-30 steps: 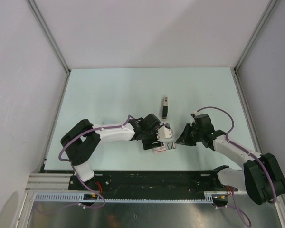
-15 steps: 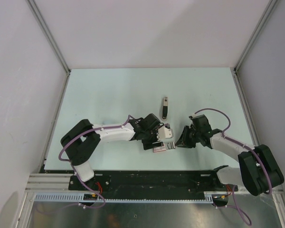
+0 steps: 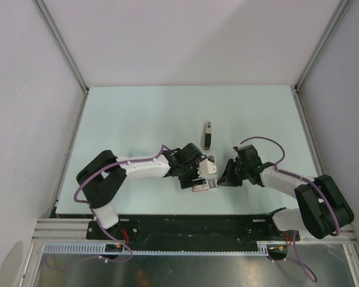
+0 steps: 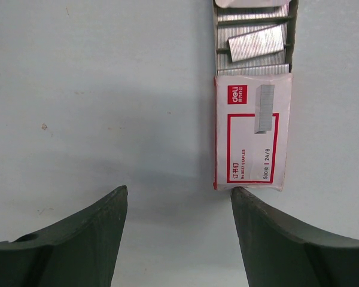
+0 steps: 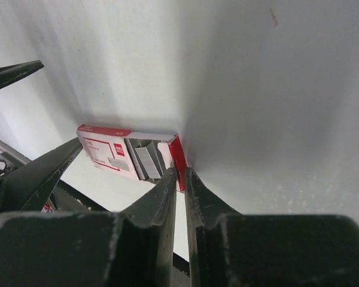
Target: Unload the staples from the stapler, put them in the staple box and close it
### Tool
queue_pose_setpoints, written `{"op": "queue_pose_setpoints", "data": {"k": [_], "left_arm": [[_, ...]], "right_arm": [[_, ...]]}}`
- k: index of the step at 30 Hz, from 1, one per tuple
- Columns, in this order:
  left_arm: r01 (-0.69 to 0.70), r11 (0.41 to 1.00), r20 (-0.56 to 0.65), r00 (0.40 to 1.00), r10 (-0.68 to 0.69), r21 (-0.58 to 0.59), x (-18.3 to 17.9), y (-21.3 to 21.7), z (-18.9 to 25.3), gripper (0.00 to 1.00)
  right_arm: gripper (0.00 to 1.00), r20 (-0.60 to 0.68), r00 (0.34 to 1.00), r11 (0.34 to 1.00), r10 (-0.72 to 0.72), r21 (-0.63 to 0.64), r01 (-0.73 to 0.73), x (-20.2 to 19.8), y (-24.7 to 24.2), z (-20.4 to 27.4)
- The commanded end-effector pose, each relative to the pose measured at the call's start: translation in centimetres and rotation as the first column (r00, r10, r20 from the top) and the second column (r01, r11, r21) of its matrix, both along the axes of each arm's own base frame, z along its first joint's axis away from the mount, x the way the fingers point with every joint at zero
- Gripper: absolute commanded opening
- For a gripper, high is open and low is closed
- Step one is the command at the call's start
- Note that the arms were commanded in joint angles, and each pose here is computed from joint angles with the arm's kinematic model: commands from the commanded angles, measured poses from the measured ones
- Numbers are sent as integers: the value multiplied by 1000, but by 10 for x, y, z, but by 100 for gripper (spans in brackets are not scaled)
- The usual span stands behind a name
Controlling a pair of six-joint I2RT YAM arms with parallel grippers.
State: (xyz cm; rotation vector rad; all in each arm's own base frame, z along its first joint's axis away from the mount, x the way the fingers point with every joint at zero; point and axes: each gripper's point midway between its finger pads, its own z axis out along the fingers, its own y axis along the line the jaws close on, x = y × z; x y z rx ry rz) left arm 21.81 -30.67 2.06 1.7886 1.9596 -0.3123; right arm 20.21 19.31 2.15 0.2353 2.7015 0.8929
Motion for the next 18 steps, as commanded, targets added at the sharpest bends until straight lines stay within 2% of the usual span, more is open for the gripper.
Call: {"op": "queue_pose_setpoints", "data": {"k": [1, 18], "left_arm": [[19, 1000, 52, 998, -19, -14, 5, -4, 10, 75], [21, 1000, 60, 998, -20, -15, 5, -2, 12, 75]], "right_arm": [[14, 14, 1000, 1000, 9, 16, -10, 2, 10, 2], [14, 44, 996, 993, 83, 78, -86, -7, 44, 8]]}}
